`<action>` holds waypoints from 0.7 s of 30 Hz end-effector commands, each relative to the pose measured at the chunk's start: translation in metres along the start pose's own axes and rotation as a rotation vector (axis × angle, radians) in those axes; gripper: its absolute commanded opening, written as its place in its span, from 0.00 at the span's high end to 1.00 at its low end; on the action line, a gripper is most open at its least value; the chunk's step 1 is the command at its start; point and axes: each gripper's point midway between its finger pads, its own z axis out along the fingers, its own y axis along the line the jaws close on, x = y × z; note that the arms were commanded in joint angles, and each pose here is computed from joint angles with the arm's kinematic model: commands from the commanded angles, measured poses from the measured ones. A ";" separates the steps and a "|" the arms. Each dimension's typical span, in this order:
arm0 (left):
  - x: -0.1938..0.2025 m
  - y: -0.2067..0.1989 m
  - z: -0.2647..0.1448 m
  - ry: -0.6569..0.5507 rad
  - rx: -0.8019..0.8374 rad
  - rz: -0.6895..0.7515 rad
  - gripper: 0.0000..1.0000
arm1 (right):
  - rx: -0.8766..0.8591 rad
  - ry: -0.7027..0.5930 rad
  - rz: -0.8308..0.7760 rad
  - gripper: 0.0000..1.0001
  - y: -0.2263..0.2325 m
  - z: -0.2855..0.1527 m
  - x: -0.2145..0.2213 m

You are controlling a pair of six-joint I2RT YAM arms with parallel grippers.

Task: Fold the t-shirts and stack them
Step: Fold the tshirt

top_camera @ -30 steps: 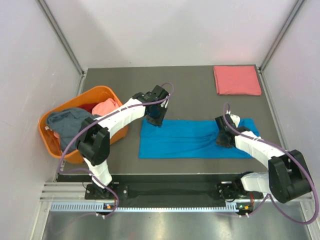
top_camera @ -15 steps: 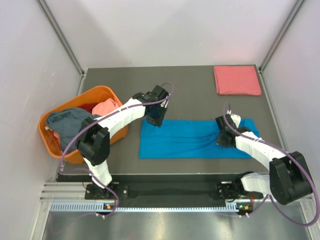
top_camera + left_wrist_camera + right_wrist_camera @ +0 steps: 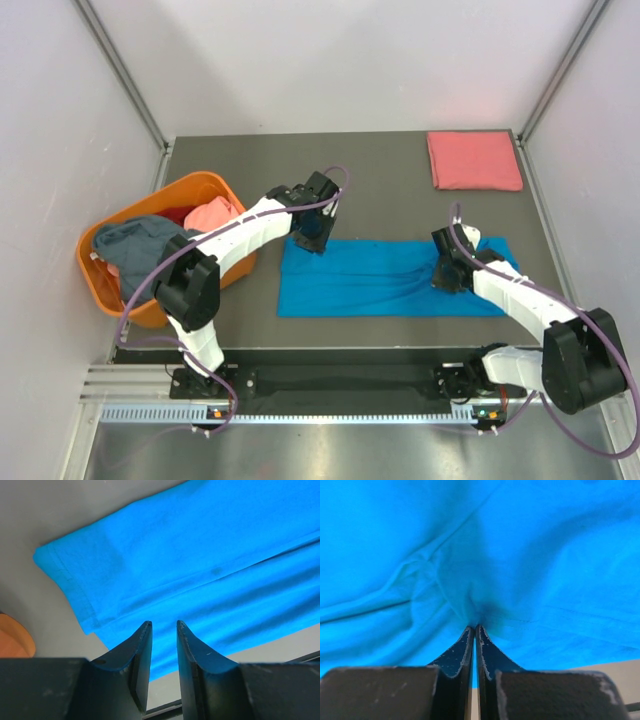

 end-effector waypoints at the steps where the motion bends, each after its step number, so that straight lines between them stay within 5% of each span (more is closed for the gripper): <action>1: -0.001 -0.006 -0.002 -0.007 0.011 -0.012 0.68 | -0.080 -0.011 0.003 1.00 0.021 -0.013 -0.011; 7: -0.005 -0.024 -0.006 -0.010 0.091 -0.018 0.68 | -0.106 0.003 0.060 0.99 0.029 -0.010 -0.009; 13: -0.021 -0.055 -0.006 -0.048 0.245 -0.027 0.67 | -0.101 0.004 0.076 0.83 0.030 -0.017 -0.015; 21: -0.079 -0.032 0.018 -0.082 0.156 -0.074 0.67 | -0.059 -0.113 0.154 0.68 -0.016 -0.023 -0.097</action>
